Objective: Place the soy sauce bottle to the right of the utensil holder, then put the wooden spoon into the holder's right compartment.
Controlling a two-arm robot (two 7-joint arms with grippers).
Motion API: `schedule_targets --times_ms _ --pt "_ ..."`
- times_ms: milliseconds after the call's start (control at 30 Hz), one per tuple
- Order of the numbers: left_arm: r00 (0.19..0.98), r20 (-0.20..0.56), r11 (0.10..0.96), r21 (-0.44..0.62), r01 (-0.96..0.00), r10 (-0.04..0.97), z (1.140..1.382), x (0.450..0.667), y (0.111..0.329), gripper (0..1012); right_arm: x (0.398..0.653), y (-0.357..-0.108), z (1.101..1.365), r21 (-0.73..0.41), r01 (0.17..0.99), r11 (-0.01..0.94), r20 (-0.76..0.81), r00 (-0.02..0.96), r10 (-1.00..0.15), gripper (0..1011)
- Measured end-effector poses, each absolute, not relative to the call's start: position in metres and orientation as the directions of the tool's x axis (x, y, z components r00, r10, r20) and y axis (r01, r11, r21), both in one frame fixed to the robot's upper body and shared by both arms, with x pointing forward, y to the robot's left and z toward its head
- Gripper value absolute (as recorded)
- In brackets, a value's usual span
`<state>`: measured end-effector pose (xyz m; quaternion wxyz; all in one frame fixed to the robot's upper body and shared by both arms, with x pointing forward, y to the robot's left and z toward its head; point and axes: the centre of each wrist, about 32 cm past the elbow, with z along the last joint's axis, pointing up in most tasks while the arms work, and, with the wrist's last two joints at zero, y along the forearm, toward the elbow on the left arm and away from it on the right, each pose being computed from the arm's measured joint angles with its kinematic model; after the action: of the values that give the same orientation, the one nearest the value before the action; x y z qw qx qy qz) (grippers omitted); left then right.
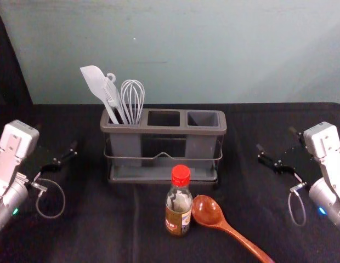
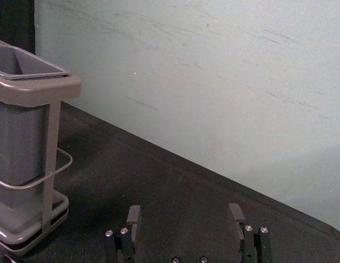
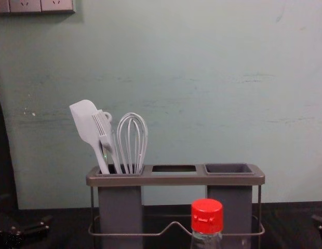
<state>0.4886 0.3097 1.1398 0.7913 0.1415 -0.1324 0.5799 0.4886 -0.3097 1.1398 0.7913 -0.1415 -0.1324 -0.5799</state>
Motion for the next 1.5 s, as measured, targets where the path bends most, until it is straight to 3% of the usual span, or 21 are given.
schedule_targets --times_ms 300,567,767,933,1233,1500 --pt "0.292 0.374 0.287 0.07 -0.955 0.88 1.14 0.489 0.31 1012 0.473 -0.311 1.154 0.01 0.951 0.31 0.39 0.281 -0.877 1004" --pt "0.292 0.374 0.287 0.07 -0.955 0.88 1.14 0.489 0.31 1011 0.437 -0.319 1.165 0.068 0.926 0.371 0.356 0.325 -0.876 1004" --pt "0.292 0.374 0.287 0.07 -0.955 0.88 1.14 0.489 0.31 1012 0.411 -0.332 1.161 0.068 0.858 0.509 0.303 0.468 -0.83 1004" --pt "0.292 0.374 0.287 0.07 -0.955 0.88 1.14 0.489 0.31 1011 0.399 -0.34 1.16 0.052 0.746 0.664 0.276 0.628 -0.728 1004" --pt "0.292 0.374 0.287 0.07 -0.955 0.88 1.14 0.489 0.31 1011 0.407 -0.327 1.16 0.053 0.597 0.801 0.242 0.77 -0.59 1004" --pt "0.292 0.374 0.287 0.07 -0.955 0.88 1.14 0.489 0.31 1011 0.425 -0.302 1.163 0.041 0.526 0.849 0.187 0.831 -0.524 1004"
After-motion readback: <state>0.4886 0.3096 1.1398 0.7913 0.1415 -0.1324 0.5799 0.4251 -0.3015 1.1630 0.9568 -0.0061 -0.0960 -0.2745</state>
